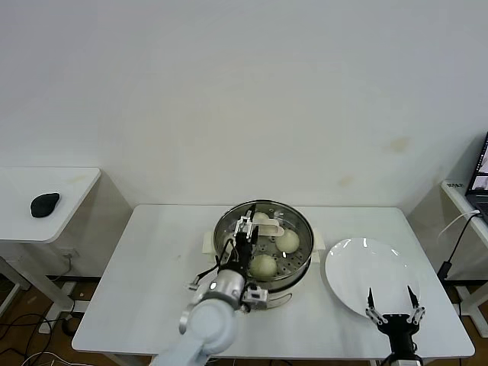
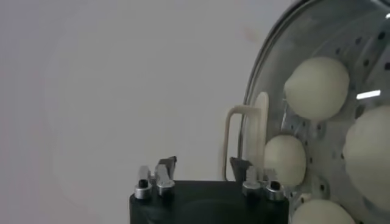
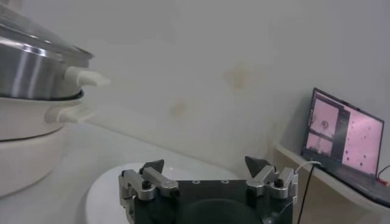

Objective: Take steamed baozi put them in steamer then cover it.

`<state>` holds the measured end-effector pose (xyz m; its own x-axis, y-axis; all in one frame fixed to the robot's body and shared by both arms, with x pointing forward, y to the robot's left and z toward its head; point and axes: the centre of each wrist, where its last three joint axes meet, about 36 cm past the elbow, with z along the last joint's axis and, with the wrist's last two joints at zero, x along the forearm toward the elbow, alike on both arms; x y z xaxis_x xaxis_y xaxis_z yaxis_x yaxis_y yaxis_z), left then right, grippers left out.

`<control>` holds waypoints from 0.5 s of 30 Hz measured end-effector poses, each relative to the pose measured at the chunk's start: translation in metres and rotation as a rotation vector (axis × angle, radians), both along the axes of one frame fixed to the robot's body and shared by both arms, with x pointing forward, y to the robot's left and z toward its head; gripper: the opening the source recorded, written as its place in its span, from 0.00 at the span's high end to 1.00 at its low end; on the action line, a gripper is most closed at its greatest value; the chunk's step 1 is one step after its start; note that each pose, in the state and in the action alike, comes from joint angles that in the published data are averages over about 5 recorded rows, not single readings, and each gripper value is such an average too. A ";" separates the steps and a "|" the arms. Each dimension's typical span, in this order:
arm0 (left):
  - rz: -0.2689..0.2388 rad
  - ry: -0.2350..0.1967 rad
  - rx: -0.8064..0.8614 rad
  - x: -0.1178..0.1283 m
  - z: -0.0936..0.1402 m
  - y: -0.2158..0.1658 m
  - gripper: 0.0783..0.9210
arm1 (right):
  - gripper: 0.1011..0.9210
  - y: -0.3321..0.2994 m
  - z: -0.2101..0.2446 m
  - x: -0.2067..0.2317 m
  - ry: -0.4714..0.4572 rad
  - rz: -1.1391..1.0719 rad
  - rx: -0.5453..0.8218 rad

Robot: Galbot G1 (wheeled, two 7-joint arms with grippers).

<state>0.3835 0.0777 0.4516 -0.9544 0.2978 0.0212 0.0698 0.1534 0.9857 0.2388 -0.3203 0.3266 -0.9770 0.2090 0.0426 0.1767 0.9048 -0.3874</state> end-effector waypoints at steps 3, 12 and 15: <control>-0.012 -0.005 -0.054 -0.015 0.007 0.014 0.13 | 0.12 -0.002 -0.001 -0.002 -0.001 -0.001 0.002; -0.031 0.036 -0.434 -0.058 0.011 0.064 0.12 | 0.12 -0.007 -0.003 -0.006 -0.007 0.006 0.025; -0.015 0.058 -0.613 -0.066 0.001 0.086 0.12 | 0.12 -0.005 -0.008 -0.007 0.000 0.015 0.037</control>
